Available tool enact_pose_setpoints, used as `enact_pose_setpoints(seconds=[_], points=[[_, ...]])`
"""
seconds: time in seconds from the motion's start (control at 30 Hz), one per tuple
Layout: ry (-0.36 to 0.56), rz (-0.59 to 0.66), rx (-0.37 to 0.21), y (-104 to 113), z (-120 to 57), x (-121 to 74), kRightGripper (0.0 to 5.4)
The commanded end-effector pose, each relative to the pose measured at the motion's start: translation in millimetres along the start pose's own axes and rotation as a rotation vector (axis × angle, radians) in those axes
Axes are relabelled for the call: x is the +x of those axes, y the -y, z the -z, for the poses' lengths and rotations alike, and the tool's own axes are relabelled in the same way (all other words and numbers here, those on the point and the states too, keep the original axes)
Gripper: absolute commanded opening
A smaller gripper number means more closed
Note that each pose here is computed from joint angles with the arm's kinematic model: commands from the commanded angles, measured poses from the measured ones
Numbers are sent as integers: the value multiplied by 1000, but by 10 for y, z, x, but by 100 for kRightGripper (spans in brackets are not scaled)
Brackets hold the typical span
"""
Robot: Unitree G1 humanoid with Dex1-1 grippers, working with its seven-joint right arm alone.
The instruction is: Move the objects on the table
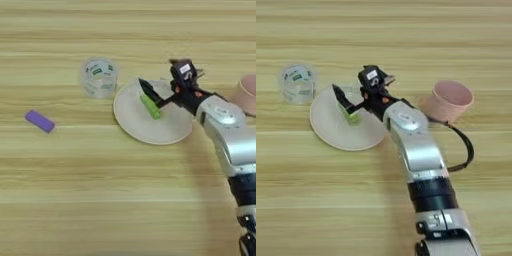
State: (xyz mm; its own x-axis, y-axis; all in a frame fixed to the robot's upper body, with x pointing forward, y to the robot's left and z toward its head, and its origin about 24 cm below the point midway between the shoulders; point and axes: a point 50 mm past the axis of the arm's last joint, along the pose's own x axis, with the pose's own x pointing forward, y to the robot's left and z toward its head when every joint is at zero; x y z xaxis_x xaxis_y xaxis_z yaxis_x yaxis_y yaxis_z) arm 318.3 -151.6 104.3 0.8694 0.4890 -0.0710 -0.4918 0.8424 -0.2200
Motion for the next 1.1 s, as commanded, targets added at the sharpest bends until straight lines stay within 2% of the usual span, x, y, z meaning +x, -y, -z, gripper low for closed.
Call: enact_pose_setpoints(seconds=[0.03,0.33,0.53,0.9,1.1], points=[[131,15,-71,181,-527,289,536],[90,-77,37,170,-768,796,536],[67,-102,51,108,-859,1010,536],[147,-113,60,130,-1058,1083,536],[179,-165,46,31,-1096,1124,536]])
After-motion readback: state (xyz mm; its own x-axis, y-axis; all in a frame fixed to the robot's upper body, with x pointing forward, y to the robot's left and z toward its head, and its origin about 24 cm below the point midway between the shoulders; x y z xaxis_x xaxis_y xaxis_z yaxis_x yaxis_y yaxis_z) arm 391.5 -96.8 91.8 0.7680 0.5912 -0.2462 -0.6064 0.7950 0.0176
